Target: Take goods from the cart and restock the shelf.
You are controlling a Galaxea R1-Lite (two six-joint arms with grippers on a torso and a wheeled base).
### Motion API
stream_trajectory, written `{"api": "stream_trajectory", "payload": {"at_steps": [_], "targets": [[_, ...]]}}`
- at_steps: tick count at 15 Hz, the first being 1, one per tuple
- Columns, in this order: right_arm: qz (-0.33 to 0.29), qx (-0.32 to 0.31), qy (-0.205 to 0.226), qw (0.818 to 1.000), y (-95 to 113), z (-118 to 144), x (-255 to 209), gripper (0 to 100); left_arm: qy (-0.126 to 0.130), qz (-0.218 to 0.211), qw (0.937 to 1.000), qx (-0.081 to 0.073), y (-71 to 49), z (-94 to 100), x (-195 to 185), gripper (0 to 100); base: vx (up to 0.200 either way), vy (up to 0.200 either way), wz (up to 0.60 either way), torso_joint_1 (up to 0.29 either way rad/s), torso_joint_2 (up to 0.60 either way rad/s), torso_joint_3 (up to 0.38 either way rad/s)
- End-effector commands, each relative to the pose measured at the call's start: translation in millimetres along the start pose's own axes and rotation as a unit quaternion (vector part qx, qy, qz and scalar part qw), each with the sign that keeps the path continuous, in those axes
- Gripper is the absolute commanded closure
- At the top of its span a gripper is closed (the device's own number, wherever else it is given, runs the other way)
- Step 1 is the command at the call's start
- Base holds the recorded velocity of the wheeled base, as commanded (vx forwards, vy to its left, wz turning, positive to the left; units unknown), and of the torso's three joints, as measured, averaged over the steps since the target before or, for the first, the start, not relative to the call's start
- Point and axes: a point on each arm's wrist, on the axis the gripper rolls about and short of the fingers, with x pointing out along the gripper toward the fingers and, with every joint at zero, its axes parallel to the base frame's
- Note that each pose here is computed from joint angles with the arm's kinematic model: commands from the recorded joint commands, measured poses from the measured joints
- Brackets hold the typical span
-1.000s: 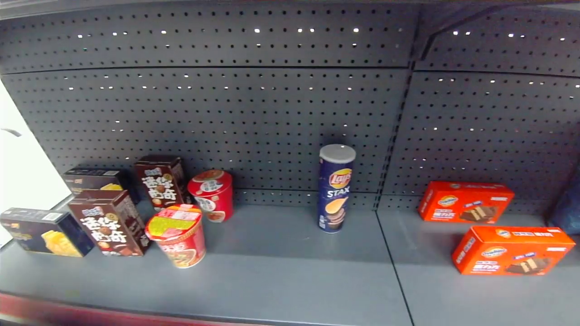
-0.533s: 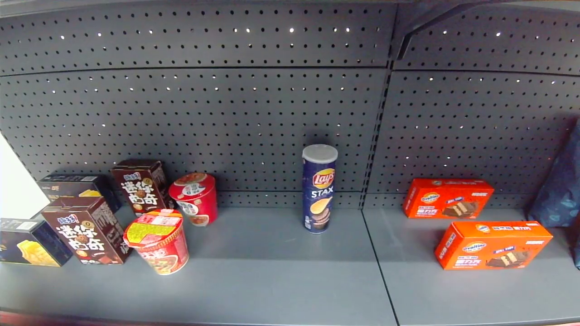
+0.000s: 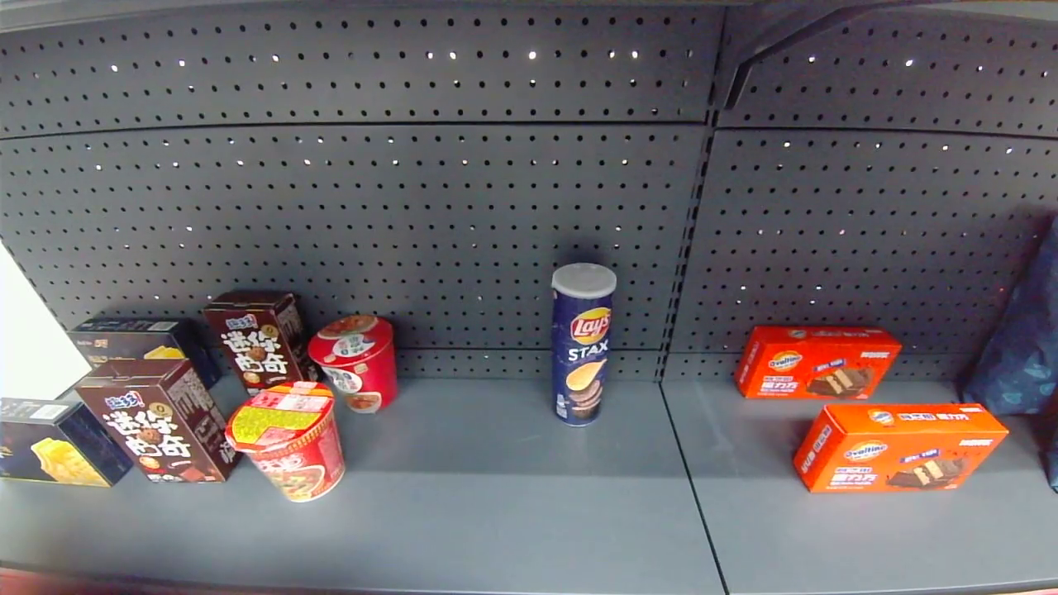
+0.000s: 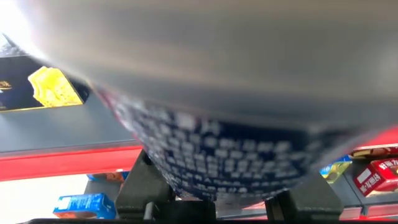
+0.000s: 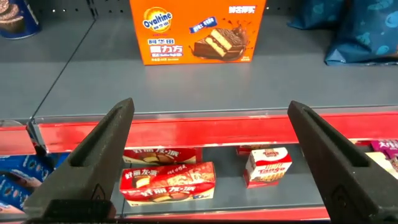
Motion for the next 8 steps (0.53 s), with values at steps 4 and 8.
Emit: {"api": "stream_trajectory", "payload": {"at_steps": [4, 8], "targets": [[0.046, -0.028, 0.011, 0.998, -1.1, 1.2, 1.8, 0, 0.0, 0.055, 0.9985, 0.0, 2.5, 2.9, -0.6, 100, 0.0, 0.0, 0.0, 0.0, 0.0, 0.0], [0.048, -0.028, 0.011, 0.998, -1.4, 1.2, 1.3, 0, 0.025, 0.09, 0.9956, 0.005, 3.7, 10.5, -9.0, 100, 0.0, 0.0, 0.0, 0.0, 0.0, 0.0]]}}
